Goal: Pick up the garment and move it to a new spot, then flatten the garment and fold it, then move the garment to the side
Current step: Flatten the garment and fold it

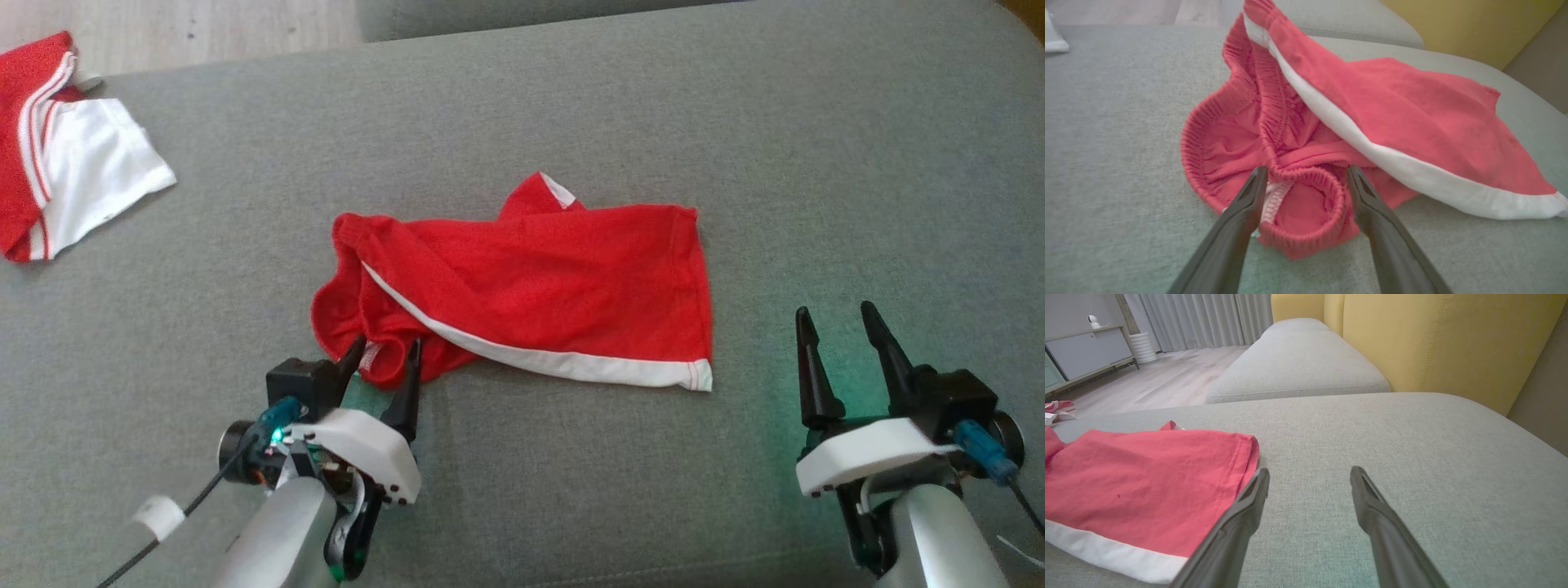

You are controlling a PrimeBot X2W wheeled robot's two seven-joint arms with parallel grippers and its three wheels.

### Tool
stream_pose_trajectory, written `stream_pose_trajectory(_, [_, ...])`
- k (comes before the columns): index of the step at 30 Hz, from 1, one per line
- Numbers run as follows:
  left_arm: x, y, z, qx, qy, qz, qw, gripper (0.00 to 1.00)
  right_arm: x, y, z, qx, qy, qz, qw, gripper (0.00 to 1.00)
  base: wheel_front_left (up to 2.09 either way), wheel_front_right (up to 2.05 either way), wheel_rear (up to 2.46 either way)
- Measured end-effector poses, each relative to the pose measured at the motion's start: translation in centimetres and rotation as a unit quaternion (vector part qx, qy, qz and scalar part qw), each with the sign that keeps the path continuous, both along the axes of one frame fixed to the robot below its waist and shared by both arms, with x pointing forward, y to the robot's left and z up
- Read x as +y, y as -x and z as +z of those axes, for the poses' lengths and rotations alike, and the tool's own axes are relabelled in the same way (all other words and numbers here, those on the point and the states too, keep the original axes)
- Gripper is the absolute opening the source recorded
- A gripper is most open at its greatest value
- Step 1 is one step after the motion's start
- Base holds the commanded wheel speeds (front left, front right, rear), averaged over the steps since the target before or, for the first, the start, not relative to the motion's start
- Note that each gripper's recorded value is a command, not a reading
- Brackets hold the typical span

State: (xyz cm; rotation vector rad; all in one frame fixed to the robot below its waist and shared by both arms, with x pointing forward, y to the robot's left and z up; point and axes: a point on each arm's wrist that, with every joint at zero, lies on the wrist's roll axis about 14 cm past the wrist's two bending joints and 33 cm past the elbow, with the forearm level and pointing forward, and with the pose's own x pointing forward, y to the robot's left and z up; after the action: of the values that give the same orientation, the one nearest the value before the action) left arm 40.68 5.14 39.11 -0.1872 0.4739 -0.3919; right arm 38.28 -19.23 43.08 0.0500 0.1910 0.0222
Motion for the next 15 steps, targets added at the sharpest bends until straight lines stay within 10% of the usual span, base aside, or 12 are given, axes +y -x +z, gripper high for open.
stream_pose_trajectory(6, [-0.5, 0.1, -1.3, 0.037, -0.017, -0.015, 0.999, 1.0, -0.8, 0.4, -0.4, 0.007, 0.002, -0.012, 1.0, 1.0, 0.0, 0.0, 0.0])
stream_pose_trajectory(11, [-0.2, -0.2, -1.4, 0.041, -0.024, -0.008, 0.999, 0.0, -1.2, 0.6, -0.5, 0.008, 0.002, -0.019, 1.0, 1.0, 0.0, 0.0, 0.0])
stream_pose_trajectory(15, [0.3, -0.7, 0.6, -0.009, -0.008, 0.007, 1.0, 0.0, -1.3, 0.7, -0.2, 0.004, 0.001, -0.02, 1.0, 1.0, 0.0, 0.0, 0.0])
